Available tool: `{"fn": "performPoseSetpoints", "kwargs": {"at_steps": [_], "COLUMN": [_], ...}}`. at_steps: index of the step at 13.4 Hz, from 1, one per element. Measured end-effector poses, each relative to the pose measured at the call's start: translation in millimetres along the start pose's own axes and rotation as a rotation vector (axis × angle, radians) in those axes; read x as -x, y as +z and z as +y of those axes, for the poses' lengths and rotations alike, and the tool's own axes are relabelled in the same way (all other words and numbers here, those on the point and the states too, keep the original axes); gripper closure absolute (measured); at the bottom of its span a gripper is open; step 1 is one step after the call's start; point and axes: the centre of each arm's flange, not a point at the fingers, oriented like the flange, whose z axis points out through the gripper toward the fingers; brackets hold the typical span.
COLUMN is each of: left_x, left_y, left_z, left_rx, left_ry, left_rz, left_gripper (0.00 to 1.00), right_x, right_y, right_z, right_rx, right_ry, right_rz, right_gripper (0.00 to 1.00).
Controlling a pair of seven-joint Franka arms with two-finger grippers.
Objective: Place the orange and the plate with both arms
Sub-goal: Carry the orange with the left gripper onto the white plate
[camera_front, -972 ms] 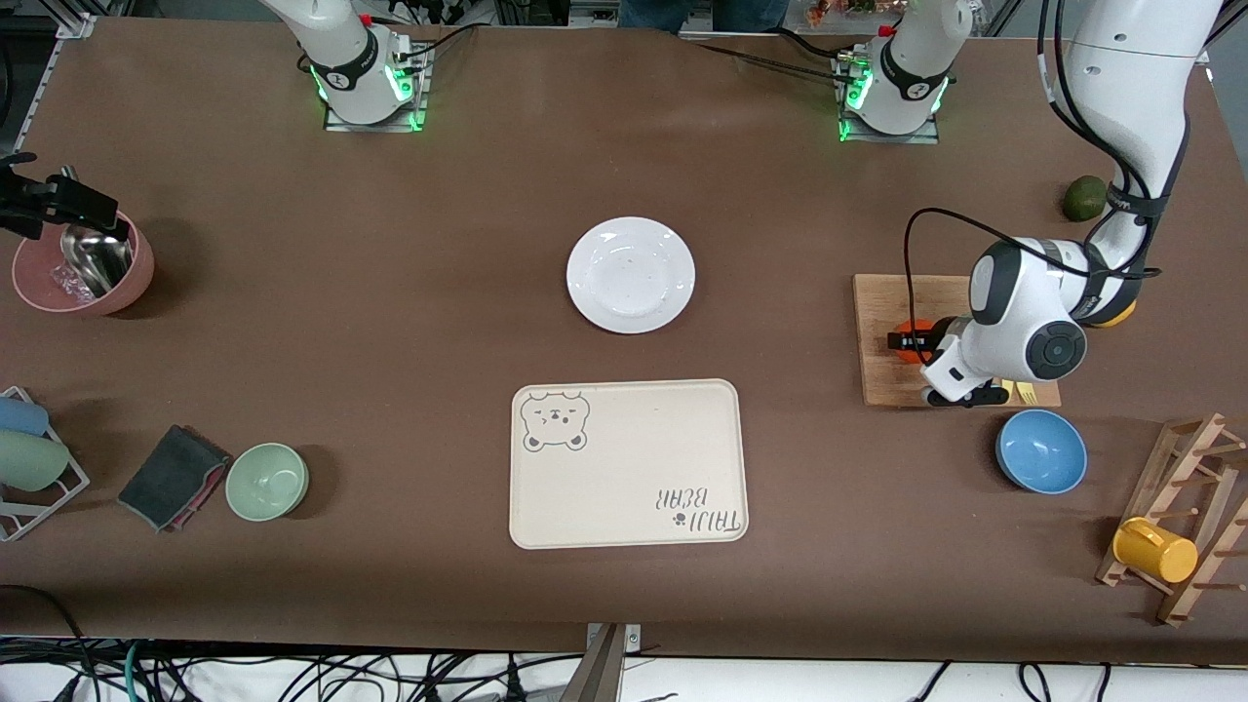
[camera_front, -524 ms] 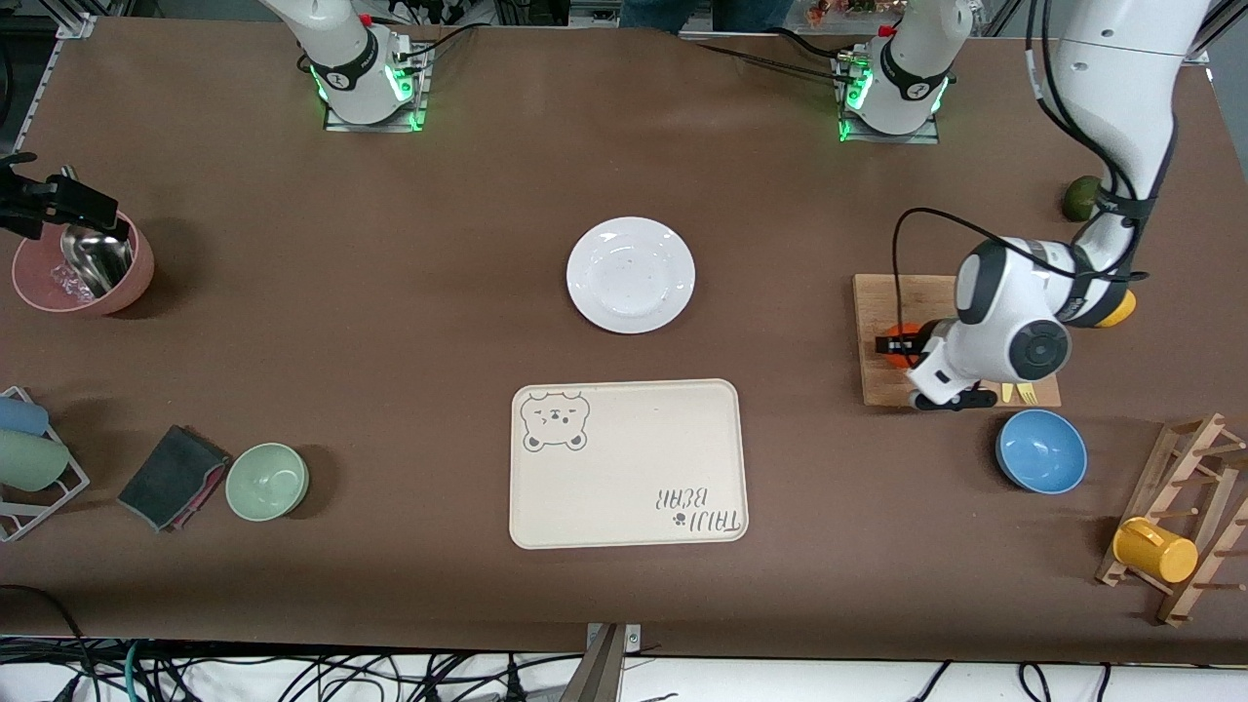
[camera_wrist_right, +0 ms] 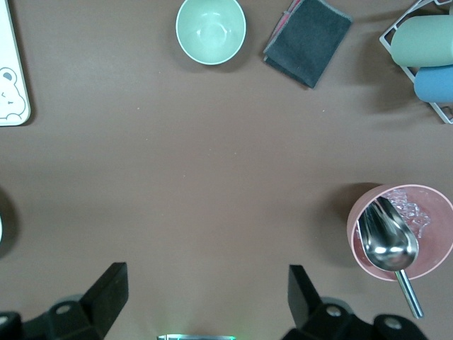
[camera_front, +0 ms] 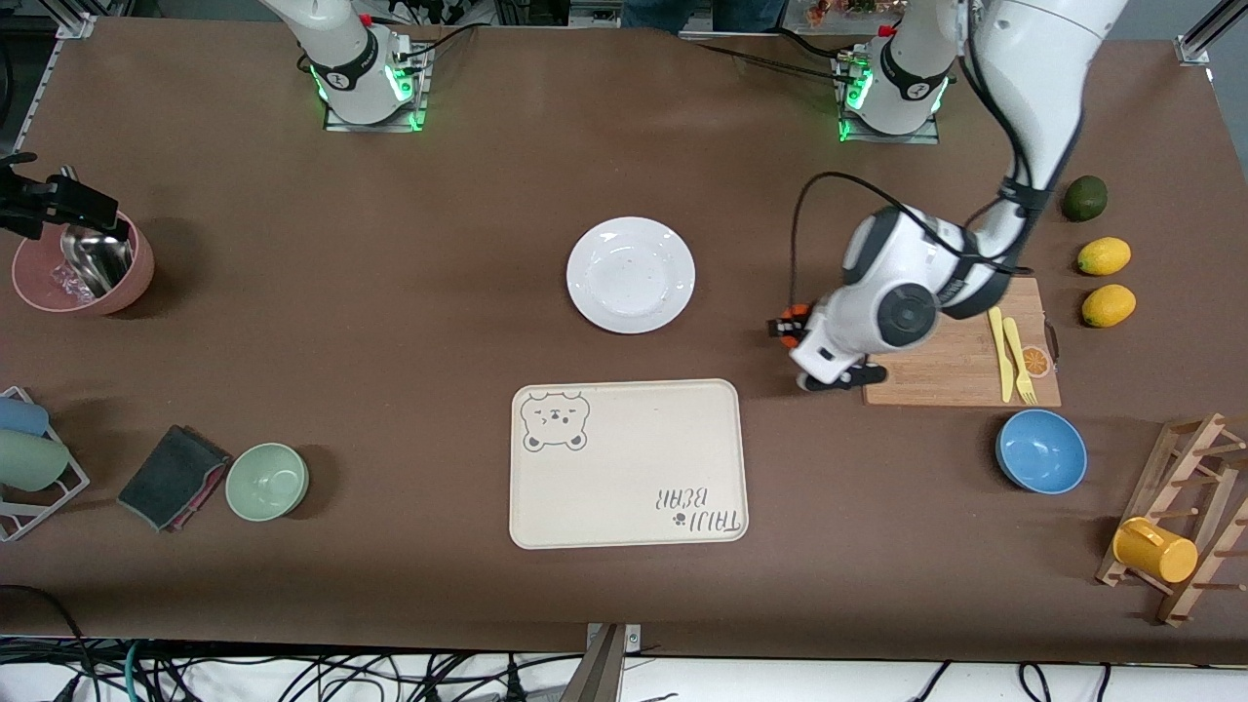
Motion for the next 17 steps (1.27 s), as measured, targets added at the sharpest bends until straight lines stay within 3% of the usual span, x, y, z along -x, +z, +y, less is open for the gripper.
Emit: {"fn": "performPoseSetpoints", "kwargs": {"at_steps": [4,8,11,14,17], "left_x": [88.1,139.4,152.9,139.1,130.2], "left_y": [15.5,50.1,98.7,106.9,96.7], "left_z": [121.3,184.4,207.8,213.7,214.2], "left_rx": [0.047,0.125,0.151,0.164,0.166], "left_ry": [-0.099,-0.215,-0.27,-0.299,-0.284], "left_rz": [0.012,0.062,0.055,0.051,0.084], "left_gripper": [0.25,0.25,0.25,0.25,0.0], "right_x": [0.0,0.0,0.0,0.0,0.0], "right_y": [0.1,0.1,0.1,0.2,0.1], "right_z": [0.2,0.4,0.5,0.5,0.5], "right_rx": [0.0,0.0,0.0,0.0,0.0], "right_ry": [0.0,0.001,0.001,0.001,0.001], "right_rz": [0.0,0.0,0.0,0.0,0.0], "right_gripper": [0.0,0.0,0.0,0.0,0.0]}}
